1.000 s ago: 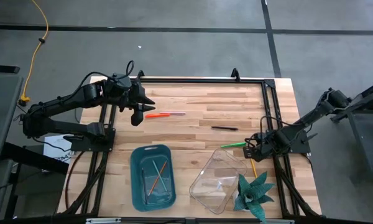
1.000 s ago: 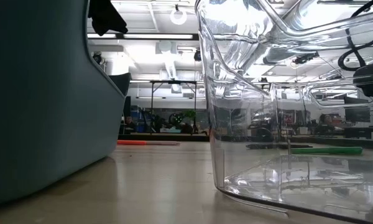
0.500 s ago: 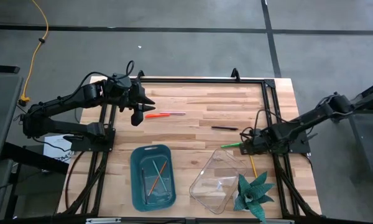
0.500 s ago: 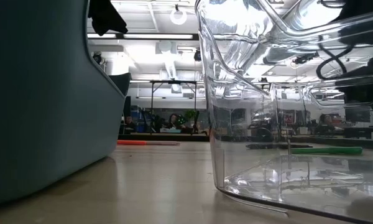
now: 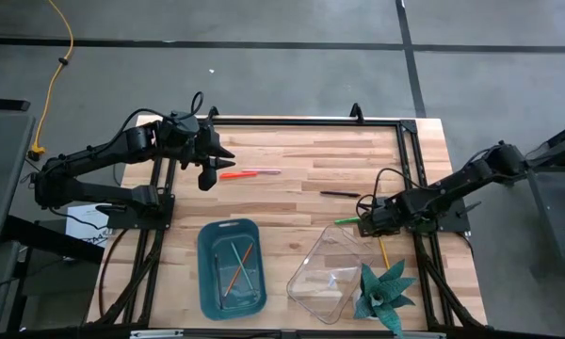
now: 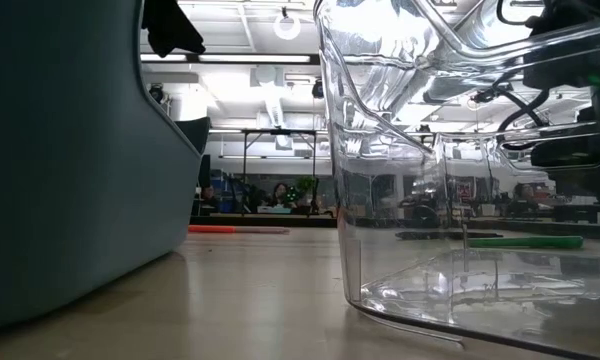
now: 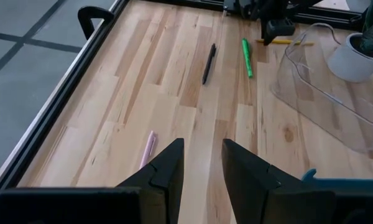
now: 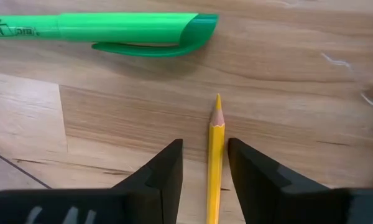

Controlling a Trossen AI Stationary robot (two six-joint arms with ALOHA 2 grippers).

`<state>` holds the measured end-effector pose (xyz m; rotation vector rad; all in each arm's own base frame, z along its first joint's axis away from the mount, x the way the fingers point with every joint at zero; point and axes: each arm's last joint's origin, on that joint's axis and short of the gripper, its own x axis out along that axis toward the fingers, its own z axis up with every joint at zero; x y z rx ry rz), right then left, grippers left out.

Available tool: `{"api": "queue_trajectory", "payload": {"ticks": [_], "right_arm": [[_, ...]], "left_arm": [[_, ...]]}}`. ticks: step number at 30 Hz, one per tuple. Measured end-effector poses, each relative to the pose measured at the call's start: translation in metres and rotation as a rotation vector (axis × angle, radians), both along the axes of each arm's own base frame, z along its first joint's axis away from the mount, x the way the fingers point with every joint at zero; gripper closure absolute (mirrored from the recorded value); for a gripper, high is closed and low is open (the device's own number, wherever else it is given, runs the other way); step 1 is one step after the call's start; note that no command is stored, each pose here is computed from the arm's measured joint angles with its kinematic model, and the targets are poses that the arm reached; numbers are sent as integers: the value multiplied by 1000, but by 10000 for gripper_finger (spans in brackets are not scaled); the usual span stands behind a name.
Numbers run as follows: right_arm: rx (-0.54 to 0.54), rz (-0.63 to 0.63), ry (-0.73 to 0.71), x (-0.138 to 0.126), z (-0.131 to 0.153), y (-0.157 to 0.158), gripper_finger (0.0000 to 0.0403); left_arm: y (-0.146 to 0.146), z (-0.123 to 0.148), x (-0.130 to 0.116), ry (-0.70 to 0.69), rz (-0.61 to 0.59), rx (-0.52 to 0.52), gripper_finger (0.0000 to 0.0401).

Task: Sort pens & pencils
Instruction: Put the yellow pencil into the blue bin

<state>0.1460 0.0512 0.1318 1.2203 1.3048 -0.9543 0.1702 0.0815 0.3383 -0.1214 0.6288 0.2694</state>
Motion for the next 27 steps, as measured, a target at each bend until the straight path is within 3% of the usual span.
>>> {"api": "queue_trajectory", "payload": {"ticks": [8, 20, 27], "right_arm": [[-2, -18, 30, -3, -1, -1, 286], [-1, -18, 53, -5, -1, -1, 388], [-3, -23, 46, -4, -1, -1, 396]], "left_arm": [[0, 0, 0, 3, -7, 10, 304], [0, 0, 0, 3, -10, 12, 304], [0, 0, 0, 3, -10, 13, 304]]}}
